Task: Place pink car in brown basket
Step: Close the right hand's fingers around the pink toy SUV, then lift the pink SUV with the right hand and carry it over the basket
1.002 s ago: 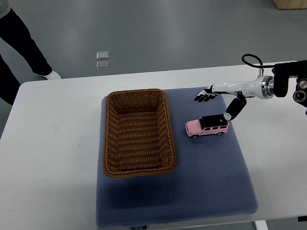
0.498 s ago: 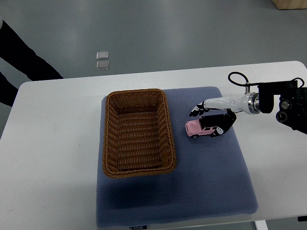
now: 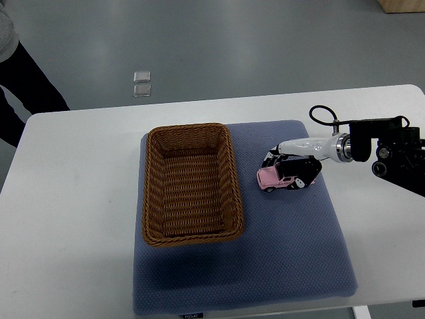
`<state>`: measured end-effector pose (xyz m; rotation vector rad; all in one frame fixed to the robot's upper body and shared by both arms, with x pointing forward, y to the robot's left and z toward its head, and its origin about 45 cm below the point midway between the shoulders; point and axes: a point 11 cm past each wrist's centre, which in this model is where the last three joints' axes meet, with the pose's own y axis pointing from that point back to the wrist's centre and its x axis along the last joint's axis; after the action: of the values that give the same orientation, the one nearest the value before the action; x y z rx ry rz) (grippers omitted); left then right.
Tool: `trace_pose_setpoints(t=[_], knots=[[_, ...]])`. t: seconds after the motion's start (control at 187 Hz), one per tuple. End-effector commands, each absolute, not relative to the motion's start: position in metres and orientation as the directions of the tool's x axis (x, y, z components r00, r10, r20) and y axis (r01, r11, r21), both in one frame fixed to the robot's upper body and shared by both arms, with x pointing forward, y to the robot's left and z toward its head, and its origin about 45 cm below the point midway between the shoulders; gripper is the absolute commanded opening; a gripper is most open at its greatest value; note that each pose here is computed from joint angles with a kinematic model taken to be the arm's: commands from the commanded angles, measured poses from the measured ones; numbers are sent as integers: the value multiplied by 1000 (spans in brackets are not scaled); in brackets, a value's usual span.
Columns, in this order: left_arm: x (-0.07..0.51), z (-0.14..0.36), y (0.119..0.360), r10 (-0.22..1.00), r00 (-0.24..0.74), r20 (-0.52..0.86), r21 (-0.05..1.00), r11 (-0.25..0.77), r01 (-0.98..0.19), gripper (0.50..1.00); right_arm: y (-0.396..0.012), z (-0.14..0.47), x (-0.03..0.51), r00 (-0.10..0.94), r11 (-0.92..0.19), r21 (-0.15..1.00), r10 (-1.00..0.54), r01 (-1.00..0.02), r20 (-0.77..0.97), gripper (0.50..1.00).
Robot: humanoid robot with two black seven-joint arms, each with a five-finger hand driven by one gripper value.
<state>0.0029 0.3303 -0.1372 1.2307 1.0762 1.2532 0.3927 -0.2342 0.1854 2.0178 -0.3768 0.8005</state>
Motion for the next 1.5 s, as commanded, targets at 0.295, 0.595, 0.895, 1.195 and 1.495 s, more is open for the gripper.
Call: trace_pose_setpoints(t=[0.295,0.595,0.895,1.195,1.495], knots=[[3,-137,330,996,55,73,995,-69,-79,1000,-249,180,403,714,-490,648,71,-583,696,746],[3,-137,330,996,55,73,995,-69,-79,1000,-248,184,405,707,-496,638,66,-589,704,515],[3,-137,330,996,55,73,995,-69,-79,1000,-228,266,444,571,-560,489,35,-669,820,500],[2,-137,330,996,55,73,995,-69,-77,1000,-147,321,442,487,-717,390,80,-578,870,504],[2,-137,330,996,55,73,995,-69,-77,1000,-70,304,418,515,-809,387,124,-443,848,507]])
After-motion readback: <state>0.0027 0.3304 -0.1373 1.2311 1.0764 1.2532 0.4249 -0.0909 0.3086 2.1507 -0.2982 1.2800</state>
